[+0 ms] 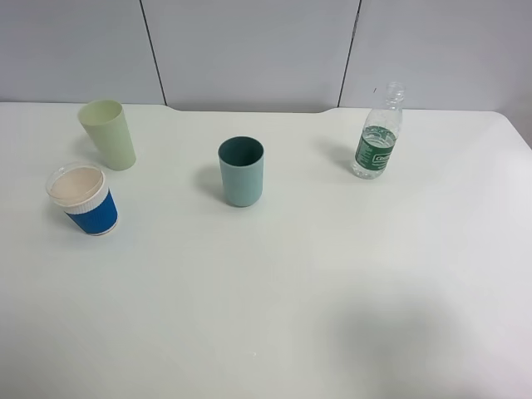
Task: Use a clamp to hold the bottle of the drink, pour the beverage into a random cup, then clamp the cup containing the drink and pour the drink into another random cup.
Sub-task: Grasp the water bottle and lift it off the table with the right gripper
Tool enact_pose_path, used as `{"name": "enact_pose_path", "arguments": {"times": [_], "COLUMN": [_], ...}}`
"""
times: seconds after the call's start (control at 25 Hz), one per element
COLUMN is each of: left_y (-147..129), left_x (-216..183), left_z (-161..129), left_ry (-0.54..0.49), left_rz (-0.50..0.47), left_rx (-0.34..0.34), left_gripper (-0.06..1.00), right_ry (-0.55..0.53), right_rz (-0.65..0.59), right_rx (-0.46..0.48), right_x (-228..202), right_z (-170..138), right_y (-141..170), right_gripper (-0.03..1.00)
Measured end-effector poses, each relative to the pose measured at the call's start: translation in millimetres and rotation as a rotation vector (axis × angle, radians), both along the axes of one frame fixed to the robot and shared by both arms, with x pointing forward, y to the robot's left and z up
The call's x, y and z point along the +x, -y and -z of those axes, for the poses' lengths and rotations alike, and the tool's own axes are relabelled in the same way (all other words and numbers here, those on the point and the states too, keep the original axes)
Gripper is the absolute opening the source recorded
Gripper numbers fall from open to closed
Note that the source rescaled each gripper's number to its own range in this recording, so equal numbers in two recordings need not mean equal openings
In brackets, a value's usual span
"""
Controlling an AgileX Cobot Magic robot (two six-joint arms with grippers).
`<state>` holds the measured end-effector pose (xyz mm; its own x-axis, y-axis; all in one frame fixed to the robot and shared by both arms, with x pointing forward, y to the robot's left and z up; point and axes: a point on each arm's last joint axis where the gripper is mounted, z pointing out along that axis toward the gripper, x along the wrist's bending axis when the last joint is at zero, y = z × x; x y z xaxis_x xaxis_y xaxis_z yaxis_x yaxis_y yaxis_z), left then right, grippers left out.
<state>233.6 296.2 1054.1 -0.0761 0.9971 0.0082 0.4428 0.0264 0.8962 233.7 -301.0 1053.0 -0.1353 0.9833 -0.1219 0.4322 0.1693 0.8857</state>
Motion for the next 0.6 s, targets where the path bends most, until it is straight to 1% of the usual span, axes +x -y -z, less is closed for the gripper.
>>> {"name": "enact_pose_path", "arguments": {"times": [0.6], "left_y": [0.0], "left_x": [0.0], "left_z": [0.0], "left_ry": [0.0], "left_rz": [0.0], "left_rx": [0.0], "left_gripper": [1.0], "right_ry": [0.0], "right_rz": [0.0], "right_rx": [0.0], "right_x": [0.0], "right_z": [0.0], "right_y": [0.0], "right_gripper": [0.75]}}
